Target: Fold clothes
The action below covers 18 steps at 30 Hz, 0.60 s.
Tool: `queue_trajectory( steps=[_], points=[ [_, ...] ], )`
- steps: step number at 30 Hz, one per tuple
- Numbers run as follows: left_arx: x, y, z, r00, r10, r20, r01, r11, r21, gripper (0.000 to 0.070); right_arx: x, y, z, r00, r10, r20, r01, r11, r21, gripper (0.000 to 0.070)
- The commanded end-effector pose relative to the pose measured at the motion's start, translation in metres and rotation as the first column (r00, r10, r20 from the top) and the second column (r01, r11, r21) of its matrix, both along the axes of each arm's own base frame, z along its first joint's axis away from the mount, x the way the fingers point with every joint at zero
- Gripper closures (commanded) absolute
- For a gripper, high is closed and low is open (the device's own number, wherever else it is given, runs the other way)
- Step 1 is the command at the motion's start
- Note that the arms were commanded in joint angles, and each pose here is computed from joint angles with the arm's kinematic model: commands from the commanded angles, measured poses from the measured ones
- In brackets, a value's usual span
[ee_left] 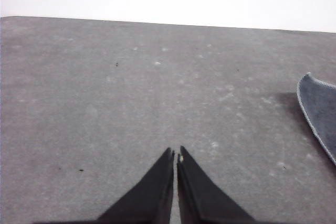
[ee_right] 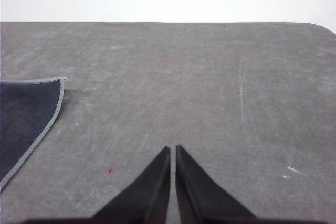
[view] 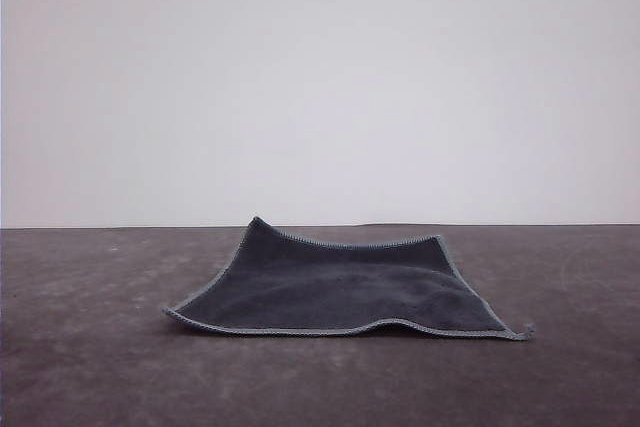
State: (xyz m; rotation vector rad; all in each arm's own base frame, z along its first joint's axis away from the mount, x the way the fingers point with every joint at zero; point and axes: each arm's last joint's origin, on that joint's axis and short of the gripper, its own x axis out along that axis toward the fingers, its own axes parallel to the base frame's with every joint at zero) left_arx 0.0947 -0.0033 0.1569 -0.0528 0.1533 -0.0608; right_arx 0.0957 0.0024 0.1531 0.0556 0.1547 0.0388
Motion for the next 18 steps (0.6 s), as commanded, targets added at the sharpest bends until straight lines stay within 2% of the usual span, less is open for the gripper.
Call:
queue_trajectory(
  steps=[1,5,9,11,14,17,18],
  points=[
    [0.001,0.0,-0.007,1.0,0.002,-0.024,-0.001,1.0,0.006,0.07,0.0,0.0,0.0,1.0,0.001,0.009,-0.001,1.0,-0.009,0.0684],
    [0.001,0.0,-0.007,1.0,0.001,-0.025,-0.002,1.0,-0.023,0.07,0.0,0.0,0.0,1.0,0.002,0.009,-0.002,1.0,-0.009,0.0684],
    [0.001,0.0,-0.007,0.999,0.025,-0.037,-0.032,0.982,-0.186,0.07,0.0,0.0,0.0,1.0,0.001,0.013,-0.001,1.0,0.004,0.0684],
    [0.001,0.0,-0.007,0.998,0.037,-0.046,-0.049,0.961,-0.274,0.07,0.0,0.0,0.0,1.0,-0.007,0.013,0.006,0.999,0.052,0.0684],
    [0.001,0.0,-0.006,0.997,0.055,-0.053,-0.073,0.907,-0.415,0.07,0.001,0.0,0.004,0.999,-0.025,0.048,0.017,0.985,0.172,0.0686],
    [0.002,0.0,0.002,0.997,0.074,-0.002,-0.061,0.809,-0.585,0.07,0.001,0.0,0.014,0.99,-0.049,0.132,0.005,0.949,0.317,0.0693],
    [0.002,0.0,0.006,0.997,0.076,0.033,-0.041,0.796,-0.604,0.07,0.001,0.0,0.018,0.986,-0.056,0.158,-0.002,0.939,0.345,0.0693]
  ],
)
